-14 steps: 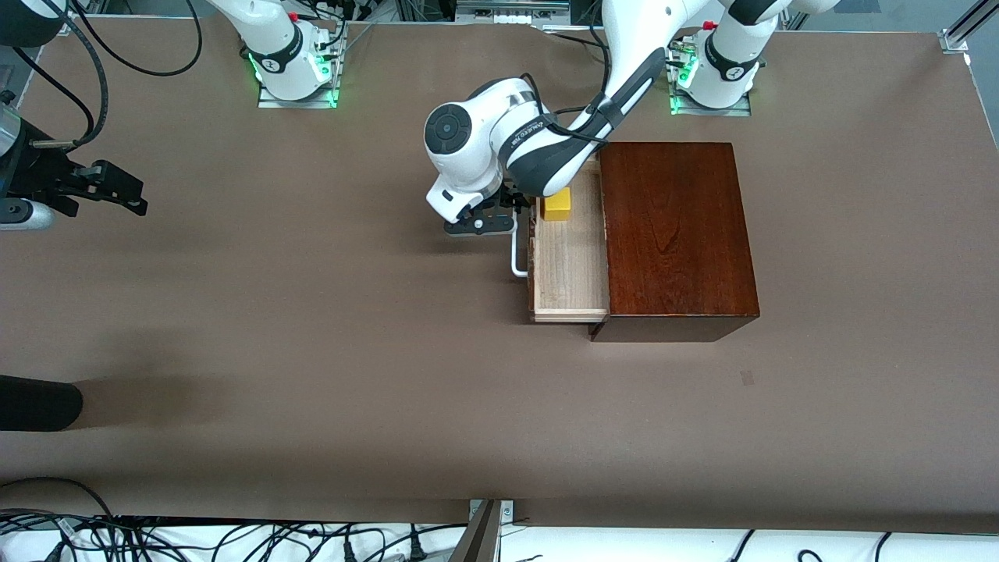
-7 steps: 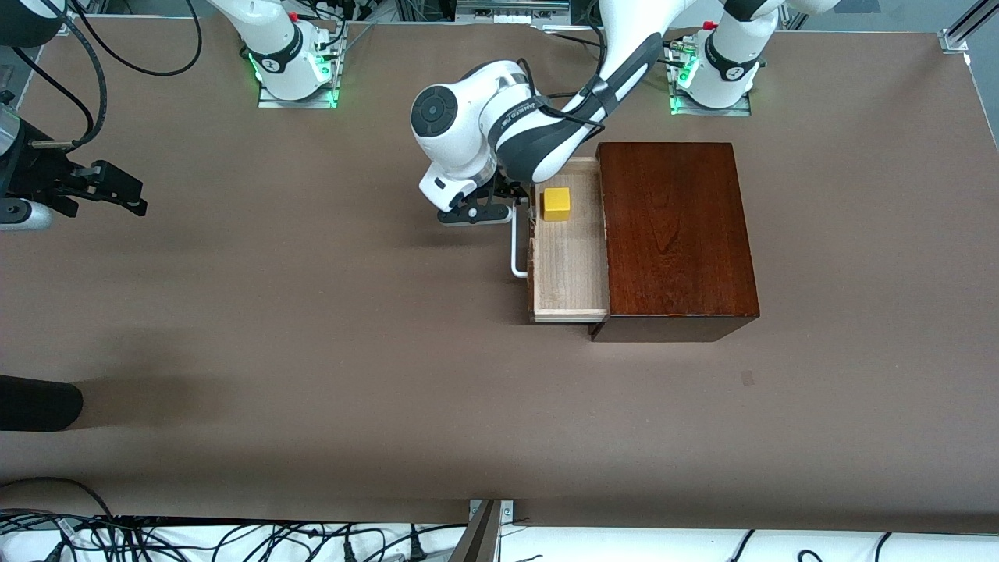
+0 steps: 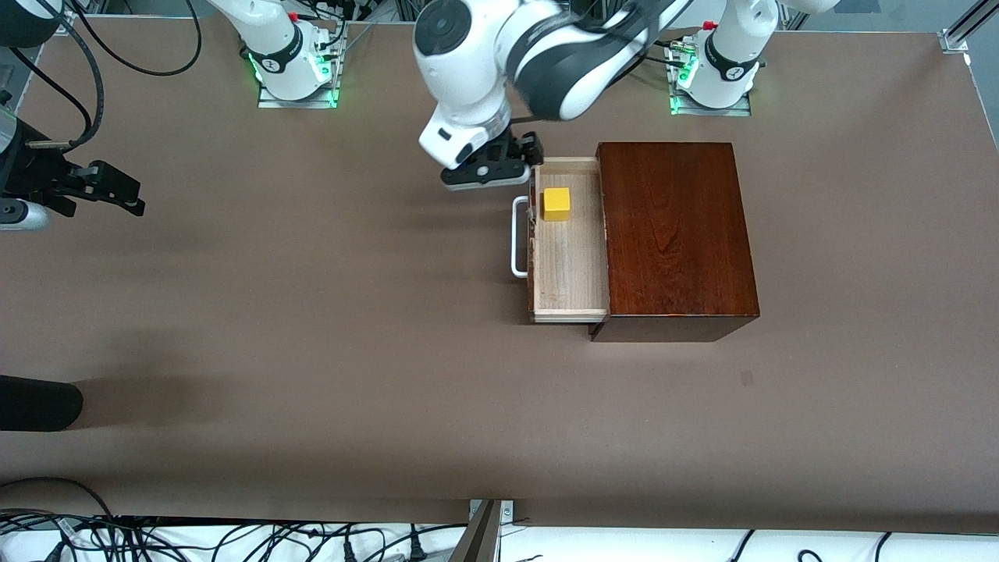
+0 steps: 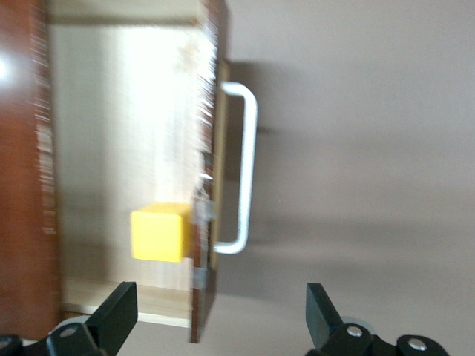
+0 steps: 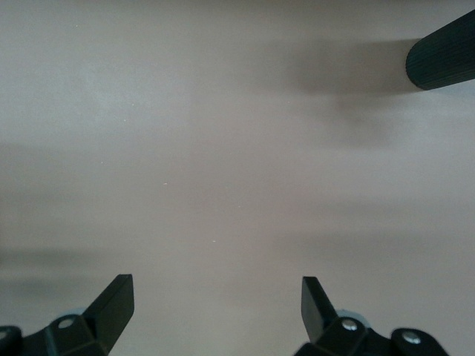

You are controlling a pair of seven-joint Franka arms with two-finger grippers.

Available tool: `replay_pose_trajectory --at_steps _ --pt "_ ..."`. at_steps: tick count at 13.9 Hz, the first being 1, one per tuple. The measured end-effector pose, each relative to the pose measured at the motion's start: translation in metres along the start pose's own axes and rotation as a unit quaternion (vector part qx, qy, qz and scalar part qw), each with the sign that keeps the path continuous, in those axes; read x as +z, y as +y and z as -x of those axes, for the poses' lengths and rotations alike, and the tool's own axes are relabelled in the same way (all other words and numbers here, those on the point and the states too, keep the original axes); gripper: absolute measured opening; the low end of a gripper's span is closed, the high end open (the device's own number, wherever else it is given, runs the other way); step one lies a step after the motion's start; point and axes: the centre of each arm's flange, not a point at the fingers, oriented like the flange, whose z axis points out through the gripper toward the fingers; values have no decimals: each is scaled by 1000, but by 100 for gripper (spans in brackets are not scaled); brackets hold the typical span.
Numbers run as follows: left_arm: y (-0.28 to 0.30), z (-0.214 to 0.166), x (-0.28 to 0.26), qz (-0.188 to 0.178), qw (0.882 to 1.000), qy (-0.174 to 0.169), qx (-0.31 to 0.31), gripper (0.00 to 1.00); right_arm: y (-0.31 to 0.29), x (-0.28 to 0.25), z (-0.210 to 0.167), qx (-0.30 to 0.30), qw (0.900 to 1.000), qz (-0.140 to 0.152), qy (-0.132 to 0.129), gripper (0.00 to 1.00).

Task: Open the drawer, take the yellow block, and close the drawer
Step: 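Release the handle and move the left gripper above the yellow cube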

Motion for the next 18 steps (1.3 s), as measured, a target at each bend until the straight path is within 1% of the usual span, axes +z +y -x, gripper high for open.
replay_pose_trajectory --at_steps 2,4,5,7,9,11,13,15,17,18 --pt "-48 -41 -28 27 999 -6 -22 100 -2 0 0 -1 1000 -5 0 100" --pt "-107 -80 -51 34 999 -10 -9 100 -12 -3 0 2 1000 -10 3 100" --pt "-137 -94 -61 35 999 -16 -1 100 -21 -6 0 22 1000 -14 6 100" --pt "-195 -115 -82 53 998 -33 4 100 -53 -14 1 80 996 -29 10 100" --pt "-257 -131 -98 68 997 -43 -5 100 -104 -18 7 142 989 -48 5 100" --pt "-307 -138 -106 70 997 -42 -11 100 -167 -17 19 196 979 -52 -4 100" --pt "-344 -137 -104 64 997 -41 -18 100 -231 -12 34 258 964 -56 -11 100" --pt "-367 -135 -93 61 997 -33 -20 100 -290 -3 47 328 942 -69 -9 100" --pt "-385 -133 -69 68 997 -21 -22 100 -358 16 67 403 912 -76 -12 100" --pt "-396 -133 -56 71 997 -19 -22 100 -390 29 78 441 894 -77 -13 100"
